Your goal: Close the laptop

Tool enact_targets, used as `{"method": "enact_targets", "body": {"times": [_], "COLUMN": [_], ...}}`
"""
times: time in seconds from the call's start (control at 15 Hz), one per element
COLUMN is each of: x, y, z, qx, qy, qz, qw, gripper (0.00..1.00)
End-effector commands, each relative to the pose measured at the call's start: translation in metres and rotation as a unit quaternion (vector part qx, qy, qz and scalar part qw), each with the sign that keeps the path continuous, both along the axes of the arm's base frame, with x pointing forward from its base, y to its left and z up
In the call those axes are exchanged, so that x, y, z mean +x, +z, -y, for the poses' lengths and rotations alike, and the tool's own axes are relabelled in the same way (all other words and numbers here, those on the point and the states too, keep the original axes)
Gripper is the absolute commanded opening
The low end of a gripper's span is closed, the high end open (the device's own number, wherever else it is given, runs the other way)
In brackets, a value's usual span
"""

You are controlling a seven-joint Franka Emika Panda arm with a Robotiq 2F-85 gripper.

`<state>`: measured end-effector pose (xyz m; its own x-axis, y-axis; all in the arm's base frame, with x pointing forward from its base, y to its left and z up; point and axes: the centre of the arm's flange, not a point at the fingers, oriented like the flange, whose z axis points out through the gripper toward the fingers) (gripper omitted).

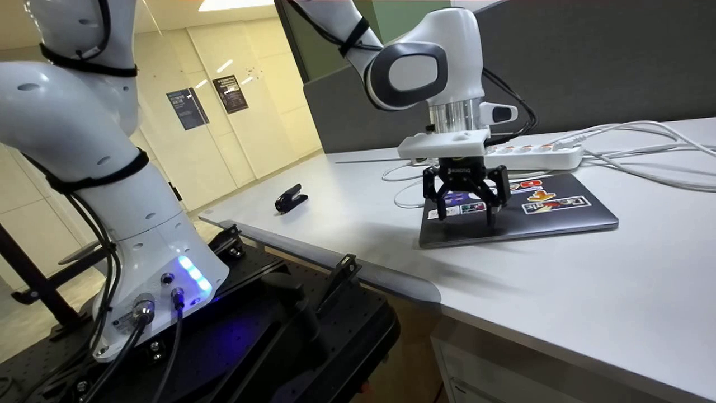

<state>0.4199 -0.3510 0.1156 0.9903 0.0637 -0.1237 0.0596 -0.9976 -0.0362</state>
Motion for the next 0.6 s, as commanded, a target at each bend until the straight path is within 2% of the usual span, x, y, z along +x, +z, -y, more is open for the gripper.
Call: {"method": "enact_targets", "body": {"times": [0.0,0.2,0.33,0.4,0.53], "x": [0.003,0.001,-0.005,0.010,0.006], "y": [0.061,0.126,0.166,0.122,0.154], "z": [-0.008,-0.023,-0.034,-0.014,-0.023], "qx": [0.025,0.036,0.025,0.031,0.029], "qy": [-0.043,-0.037,-0.031,-0.017,-0.014], "qz": [0.007,0.020,0.040,0.027,0.044], "qw": [0.9988,0.9984,0.9984,0.9990,0.9985], "gripper": [1.00,1.00,1.00,1.00,1.00]}}
